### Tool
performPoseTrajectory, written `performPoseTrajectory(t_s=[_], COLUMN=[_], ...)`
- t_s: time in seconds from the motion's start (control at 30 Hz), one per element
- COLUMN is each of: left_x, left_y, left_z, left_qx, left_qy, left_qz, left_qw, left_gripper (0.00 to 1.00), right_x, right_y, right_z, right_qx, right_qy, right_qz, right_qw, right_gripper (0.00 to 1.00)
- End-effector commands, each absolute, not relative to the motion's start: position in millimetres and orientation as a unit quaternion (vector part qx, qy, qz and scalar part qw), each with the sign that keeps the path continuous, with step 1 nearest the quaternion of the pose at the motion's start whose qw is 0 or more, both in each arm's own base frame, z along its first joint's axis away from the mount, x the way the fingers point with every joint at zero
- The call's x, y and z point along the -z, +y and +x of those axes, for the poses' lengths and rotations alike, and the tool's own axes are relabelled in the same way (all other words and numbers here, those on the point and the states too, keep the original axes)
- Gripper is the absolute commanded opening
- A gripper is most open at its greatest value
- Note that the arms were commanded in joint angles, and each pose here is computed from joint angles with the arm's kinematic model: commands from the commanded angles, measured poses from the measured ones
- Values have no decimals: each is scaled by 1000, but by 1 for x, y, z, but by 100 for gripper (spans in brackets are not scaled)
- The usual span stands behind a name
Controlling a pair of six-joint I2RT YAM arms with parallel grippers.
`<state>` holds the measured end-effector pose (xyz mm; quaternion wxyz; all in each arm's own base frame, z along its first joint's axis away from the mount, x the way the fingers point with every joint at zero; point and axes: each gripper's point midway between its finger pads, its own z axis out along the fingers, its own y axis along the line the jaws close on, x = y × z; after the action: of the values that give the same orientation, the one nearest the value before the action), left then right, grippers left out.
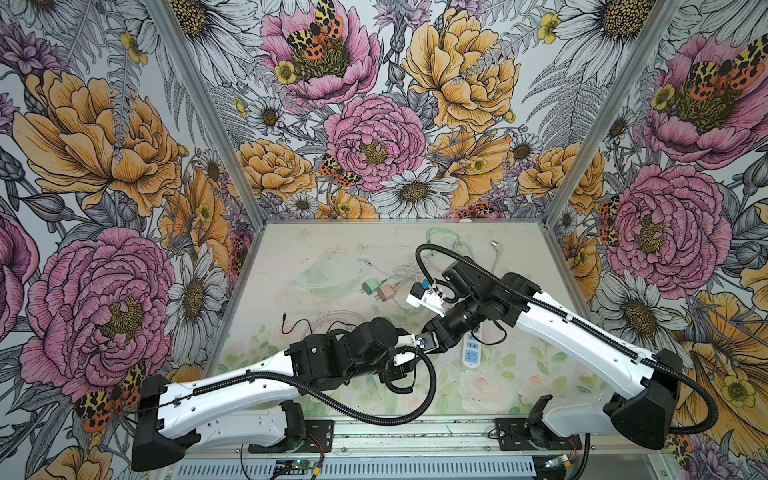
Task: Insert the plug
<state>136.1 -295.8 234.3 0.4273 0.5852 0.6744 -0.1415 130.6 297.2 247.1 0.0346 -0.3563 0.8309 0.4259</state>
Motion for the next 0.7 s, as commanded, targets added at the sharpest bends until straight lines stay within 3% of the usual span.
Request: performPoseTrajectory(t_s=[0.0,0.43,0.67], left_x=[-239,-247,-256], left_y=[-293,-285,-282], left_z=[144,153,157], left_qx=[145,137,142], left_qy=[692,700,698], left_qz=[555,533,523], left_qw=[438,456,469], left_gripper=[33,31,31], right_x=[-279,-304,-286], right_y=[293,236,238], right_z=[136,161,146], right_qx=[-423,-343,-381], right_qy=[816,861,857], right_qz=[-380,-277,-265], right_qw=[111,253,223], right_gripper=[77,79,74])
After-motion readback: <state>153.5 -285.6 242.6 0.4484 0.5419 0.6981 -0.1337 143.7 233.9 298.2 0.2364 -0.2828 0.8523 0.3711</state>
